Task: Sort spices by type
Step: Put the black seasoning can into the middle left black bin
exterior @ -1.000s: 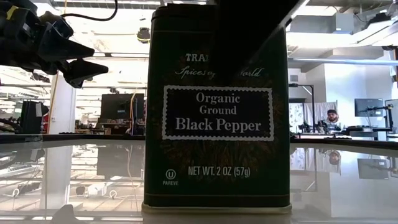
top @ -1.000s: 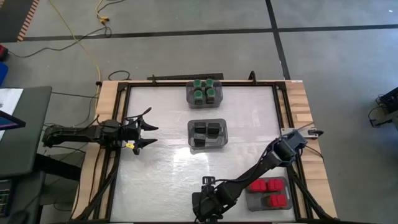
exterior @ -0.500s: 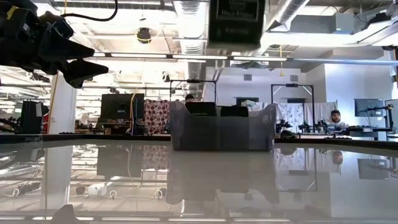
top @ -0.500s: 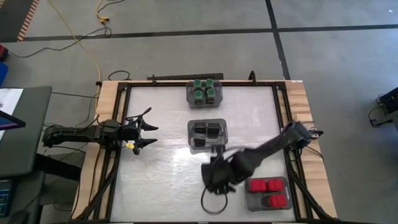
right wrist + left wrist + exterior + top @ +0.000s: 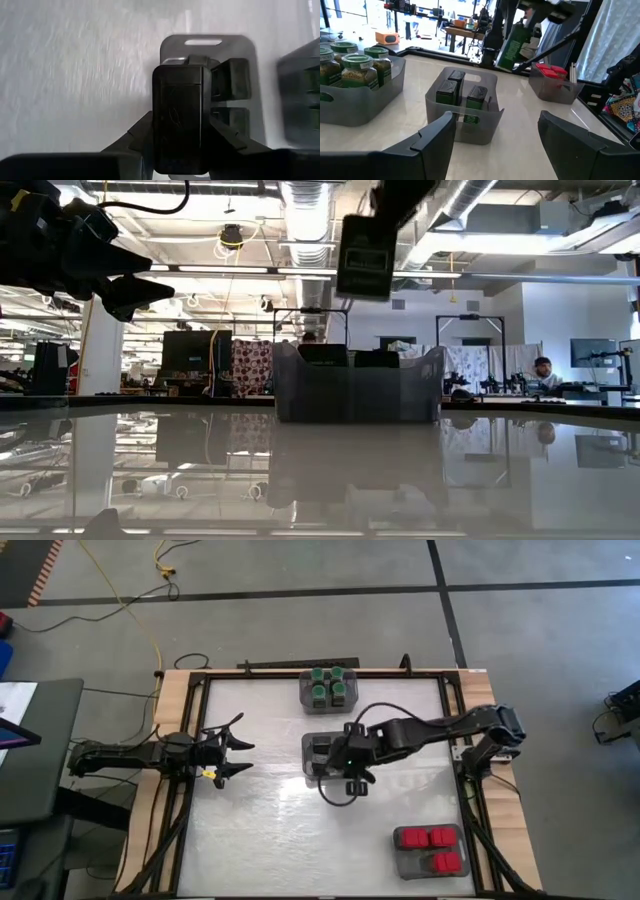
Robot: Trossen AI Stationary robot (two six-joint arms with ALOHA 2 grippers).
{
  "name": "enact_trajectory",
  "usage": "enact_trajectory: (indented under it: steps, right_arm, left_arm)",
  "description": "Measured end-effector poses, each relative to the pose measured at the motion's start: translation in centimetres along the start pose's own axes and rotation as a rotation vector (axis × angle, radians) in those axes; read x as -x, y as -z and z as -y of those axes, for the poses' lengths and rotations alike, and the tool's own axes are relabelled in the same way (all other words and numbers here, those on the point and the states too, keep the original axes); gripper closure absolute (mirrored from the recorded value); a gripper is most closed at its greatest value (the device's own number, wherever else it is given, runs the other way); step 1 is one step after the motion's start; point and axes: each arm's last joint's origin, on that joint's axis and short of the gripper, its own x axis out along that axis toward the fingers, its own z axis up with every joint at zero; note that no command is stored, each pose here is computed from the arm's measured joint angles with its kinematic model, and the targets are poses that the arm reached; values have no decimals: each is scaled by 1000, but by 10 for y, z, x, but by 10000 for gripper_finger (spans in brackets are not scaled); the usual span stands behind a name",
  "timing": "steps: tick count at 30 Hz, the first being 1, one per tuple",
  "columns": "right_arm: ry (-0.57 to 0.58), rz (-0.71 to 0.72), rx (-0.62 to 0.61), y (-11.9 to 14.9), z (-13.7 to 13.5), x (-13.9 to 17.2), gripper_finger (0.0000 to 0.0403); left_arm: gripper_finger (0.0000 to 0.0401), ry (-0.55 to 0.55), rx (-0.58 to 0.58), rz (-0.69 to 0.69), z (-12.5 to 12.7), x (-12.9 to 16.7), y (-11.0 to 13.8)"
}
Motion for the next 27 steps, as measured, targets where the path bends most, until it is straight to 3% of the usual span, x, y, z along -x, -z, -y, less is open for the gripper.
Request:
enact_trajectory:
  steps: [7,20,27]
  right_arm:
    - [-12,-76,-10,31,18,-37,254]
    - [-90,-59,-69,51,40,-85,254]
    - [-86,-90,-77,61,43,-95,254]
  left_arm:
    - [131,0,0,0,0,0,0]
    - [131,0,0,0,0,0,0]
    - [131,1,0,0,0,0,0]
